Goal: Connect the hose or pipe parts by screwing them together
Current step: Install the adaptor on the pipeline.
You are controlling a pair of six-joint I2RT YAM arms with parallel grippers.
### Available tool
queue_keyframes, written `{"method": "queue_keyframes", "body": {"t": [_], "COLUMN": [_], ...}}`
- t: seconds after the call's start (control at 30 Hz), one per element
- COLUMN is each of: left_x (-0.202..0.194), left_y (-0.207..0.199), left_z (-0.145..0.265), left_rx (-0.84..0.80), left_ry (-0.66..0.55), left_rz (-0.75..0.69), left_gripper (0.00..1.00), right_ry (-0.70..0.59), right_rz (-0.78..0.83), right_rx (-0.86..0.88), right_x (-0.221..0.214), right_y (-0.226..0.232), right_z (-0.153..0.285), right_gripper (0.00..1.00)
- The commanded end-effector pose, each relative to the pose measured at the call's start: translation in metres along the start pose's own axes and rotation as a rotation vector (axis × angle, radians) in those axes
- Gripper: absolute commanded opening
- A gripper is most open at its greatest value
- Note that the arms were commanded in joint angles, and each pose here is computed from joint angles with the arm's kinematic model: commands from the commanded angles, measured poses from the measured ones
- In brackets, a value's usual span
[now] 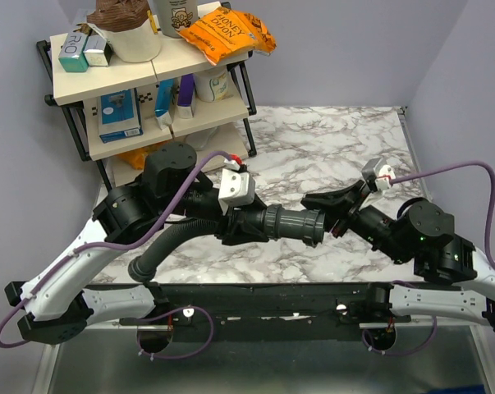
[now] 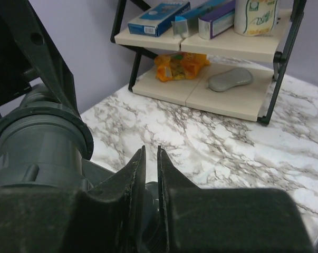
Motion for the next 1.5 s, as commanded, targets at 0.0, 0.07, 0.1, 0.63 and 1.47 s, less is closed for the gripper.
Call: {"method": "queue_keyframes", "body": {"t": [0.0, 0.07, 0.1, 0.63, 1.47], "left_x": [0.042, 0.042, 0.044, 0.058, 0.042], "left_y": [0.022, 0.024, 0.024, -0.002, 0.002], "left_z": [0.009, 0.01, 0.012, 0.017, 0.01], "left_rx": [0.161, 0.168, 0.172, -0.077, -0.063], "left_ry": [-0.195, -0.209, -0.221, -0.345, -0.293], "left_rz": [-0.108, -0.092, -0.066, 0.029, 0.03], "left_gripper": [0.0, 0.0, 0.0, 0.0, 0.0], "right_ry": [0.056, 0.064, 0.046, -0.072, -0.135], "right_rz": [-0.054, -0.068, -0.077, -0.011, 0.084], "right_rx": [0.1, 0.09, 0.089, -0.135, -0.204], "right_x": [-0.022, -0.034, -0.033, -0.016, 0.009], "right_y": [0.007, 0.003, 0.001, -0.022, -0.039], "right_z": [-0.002, -0.002, 0.0, -0.019, 0.015], "right_gripper": [0.33, 0.34, 0.38, 0.66, 0.61]}}
Point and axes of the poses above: each gripper's point midway between its finger pads, its own z axis back along the fingers, its own y axis along the line the jaws close on, x = y × z, the point moved 9 cm from there along z, back along the fingers, and after that the axes turned 8 degrees about -z, right-handed, at the moved point
